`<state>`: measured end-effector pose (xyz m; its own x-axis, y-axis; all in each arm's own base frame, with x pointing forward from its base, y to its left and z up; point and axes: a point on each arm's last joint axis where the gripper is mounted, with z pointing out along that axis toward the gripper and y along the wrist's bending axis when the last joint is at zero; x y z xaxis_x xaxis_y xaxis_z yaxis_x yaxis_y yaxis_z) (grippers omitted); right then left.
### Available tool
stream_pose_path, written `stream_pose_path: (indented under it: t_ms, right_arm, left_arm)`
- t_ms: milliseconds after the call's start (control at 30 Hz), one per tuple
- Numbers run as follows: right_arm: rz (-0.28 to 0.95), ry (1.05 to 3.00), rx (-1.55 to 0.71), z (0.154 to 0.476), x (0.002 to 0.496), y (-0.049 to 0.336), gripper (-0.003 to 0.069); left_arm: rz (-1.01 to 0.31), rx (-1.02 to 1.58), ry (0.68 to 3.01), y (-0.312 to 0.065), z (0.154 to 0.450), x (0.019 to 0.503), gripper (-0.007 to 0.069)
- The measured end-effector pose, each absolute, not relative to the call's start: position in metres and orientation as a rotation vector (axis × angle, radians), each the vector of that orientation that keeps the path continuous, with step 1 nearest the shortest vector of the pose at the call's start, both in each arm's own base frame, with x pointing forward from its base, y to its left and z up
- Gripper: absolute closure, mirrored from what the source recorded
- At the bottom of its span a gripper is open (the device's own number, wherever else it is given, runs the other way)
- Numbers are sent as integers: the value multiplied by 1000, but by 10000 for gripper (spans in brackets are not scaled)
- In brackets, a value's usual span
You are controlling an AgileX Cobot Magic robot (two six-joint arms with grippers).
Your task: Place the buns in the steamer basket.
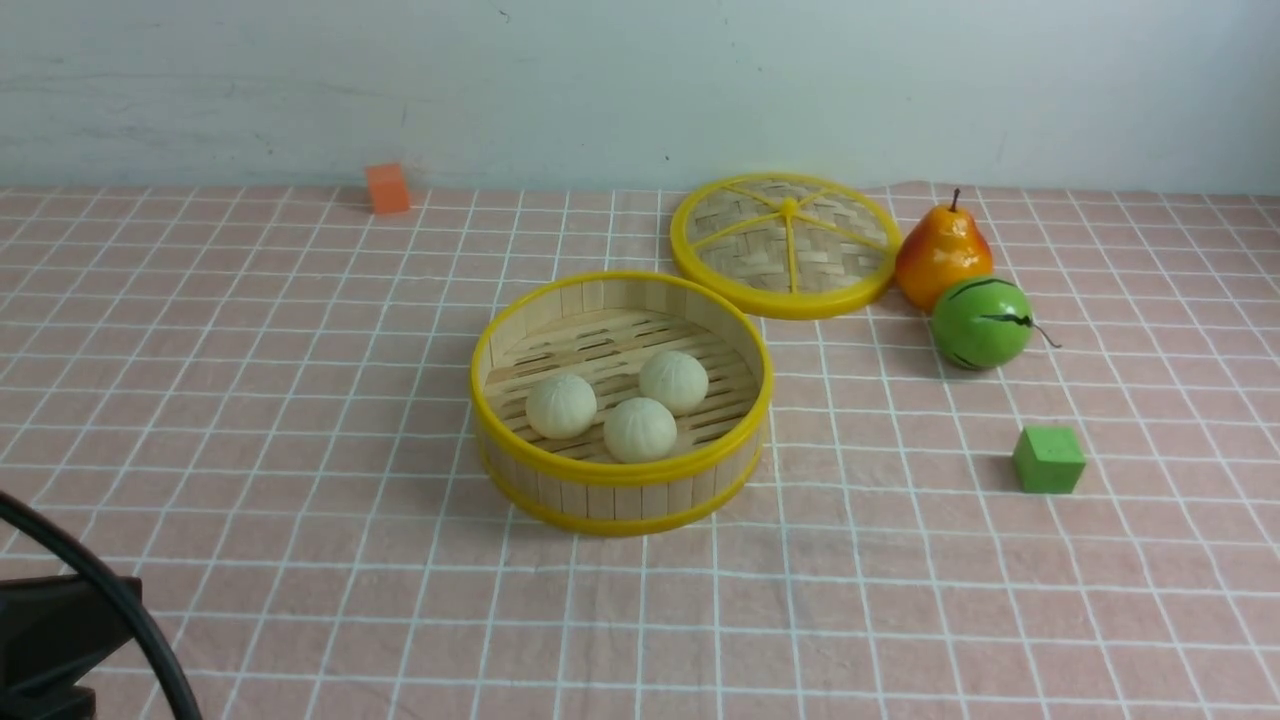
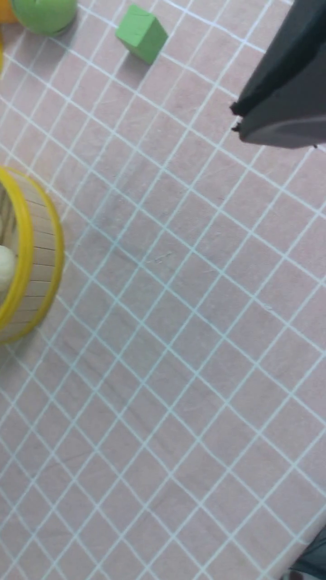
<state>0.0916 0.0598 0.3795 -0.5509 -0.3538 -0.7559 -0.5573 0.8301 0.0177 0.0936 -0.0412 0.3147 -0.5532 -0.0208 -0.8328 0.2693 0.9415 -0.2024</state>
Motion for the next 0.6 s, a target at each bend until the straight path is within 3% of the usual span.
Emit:
stream_pose_path:
  t_ms: [233,400,600]
  right_arm:
    - [331,2214,-661,378,92,60,680]
    - [344,2072,-608,365,89,56,680]
    - [261,1838,-376,315,67,28,680]
  left_arm:
    - [-381,176,2128,-41,315,94,533]
    - [-381,175,2128,-41,315,94,533]
    - [-381,175,2128,-41,315,94,533]
